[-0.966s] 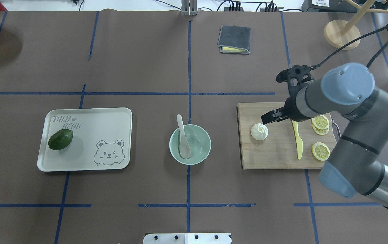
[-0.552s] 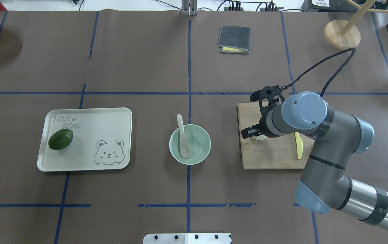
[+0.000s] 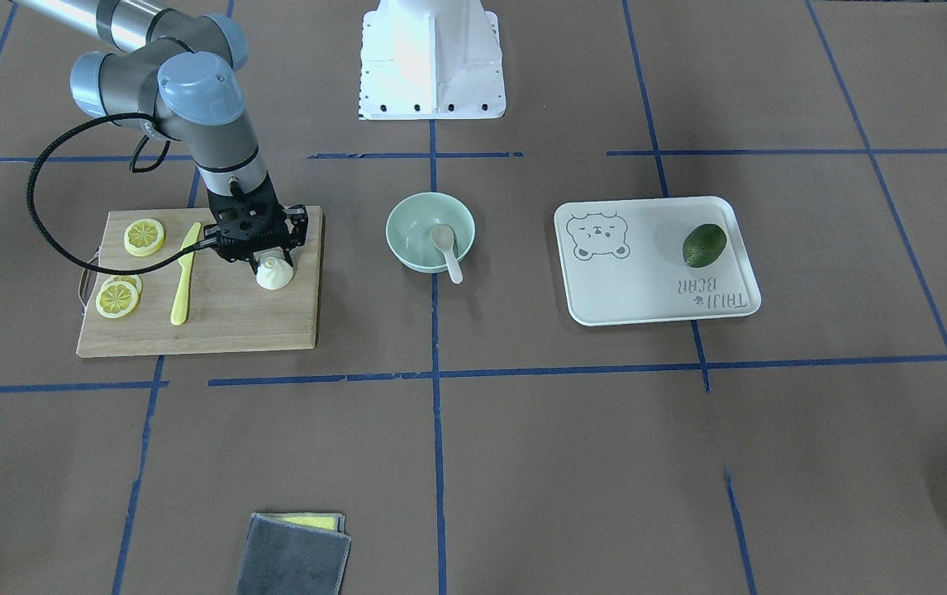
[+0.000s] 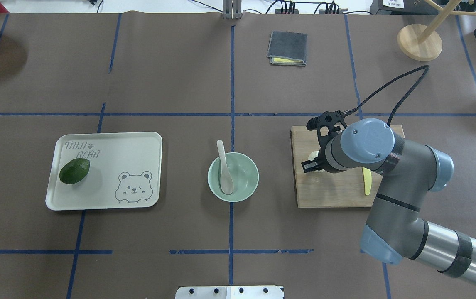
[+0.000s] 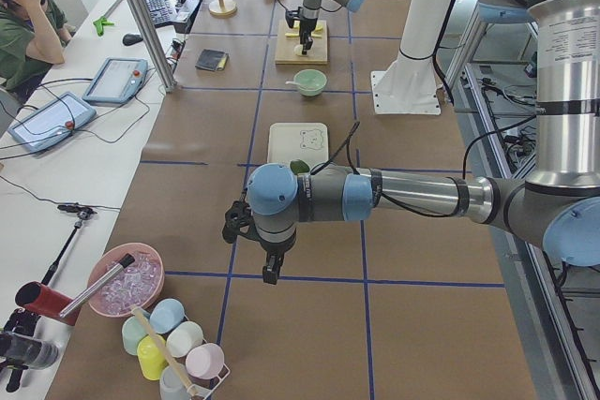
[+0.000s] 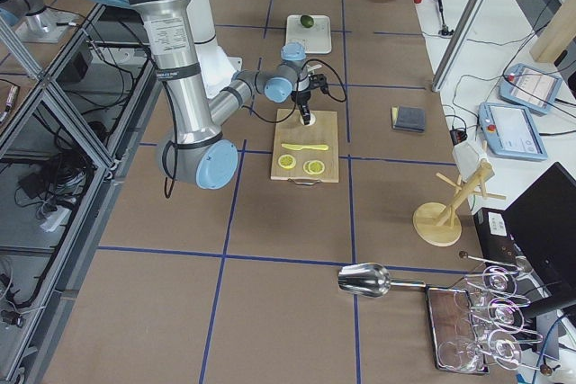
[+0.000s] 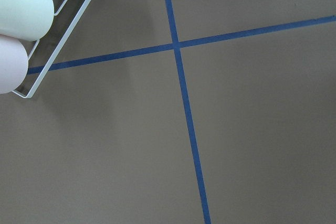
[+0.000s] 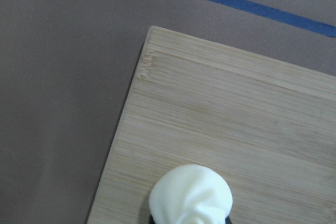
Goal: Put spoon and bun in bowl
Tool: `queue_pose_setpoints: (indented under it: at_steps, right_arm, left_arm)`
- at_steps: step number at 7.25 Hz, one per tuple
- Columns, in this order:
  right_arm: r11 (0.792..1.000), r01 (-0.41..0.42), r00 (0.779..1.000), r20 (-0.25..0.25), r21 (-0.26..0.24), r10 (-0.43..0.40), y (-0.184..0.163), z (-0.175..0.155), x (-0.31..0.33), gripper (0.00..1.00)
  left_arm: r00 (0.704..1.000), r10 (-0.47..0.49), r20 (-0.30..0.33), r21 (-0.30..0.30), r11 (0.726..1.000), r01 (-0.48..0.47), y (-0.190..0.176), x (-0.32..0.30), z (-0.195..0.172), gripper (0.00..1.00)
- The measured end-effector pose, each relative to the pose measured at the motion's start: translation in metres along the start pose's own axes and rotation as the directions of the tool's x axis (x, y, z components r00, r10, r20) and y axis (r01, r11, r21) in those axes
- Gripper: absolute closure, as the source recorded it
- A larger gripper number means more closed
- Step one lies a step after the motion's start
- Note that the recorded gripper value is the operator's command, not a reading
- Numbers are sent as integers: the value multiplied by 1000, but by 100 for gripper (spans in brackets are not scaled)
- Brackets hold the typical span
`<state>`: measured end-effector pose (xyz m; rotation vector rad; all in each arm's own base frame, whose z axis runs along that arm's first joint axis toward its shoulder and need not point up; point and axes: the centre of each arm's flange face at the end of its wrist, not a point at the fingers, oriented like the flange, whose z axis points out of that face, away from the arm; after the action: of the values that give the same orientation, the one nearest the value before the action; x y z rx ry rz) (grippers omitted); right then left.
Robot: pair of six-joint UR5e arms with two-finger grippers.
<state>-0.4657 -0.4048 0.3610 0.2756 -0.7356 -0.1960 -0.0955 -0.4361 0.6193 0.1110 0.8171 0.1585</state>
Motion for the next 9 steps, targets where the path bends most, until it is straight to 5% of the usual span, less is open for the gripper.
queue_pose_setpoints:
  at_steps: [5,6,7,9]
  right_arm:
    - [998,-64,997,50,13,63,-44,-61,-115,98]
    - [997,-78,996,55,18,77,-42,-68,-151,57]
    - [996,-87,995,49,29,86,-37,-67,-179,1]
    - [995,-88,996,30,45,86,-29,-58,-206,0]
  left_arm:
    - [1000,4,1,3,1000,-4,-2,1,-1,0]
    - [1000,4,1,3,1000,-4,-3,1,-1,0]
    - [1000,4,1,4,1000,-4,-3,1,-1,0]
    - [1000,3,1,3,1000,-3,-3,0,-1,0]
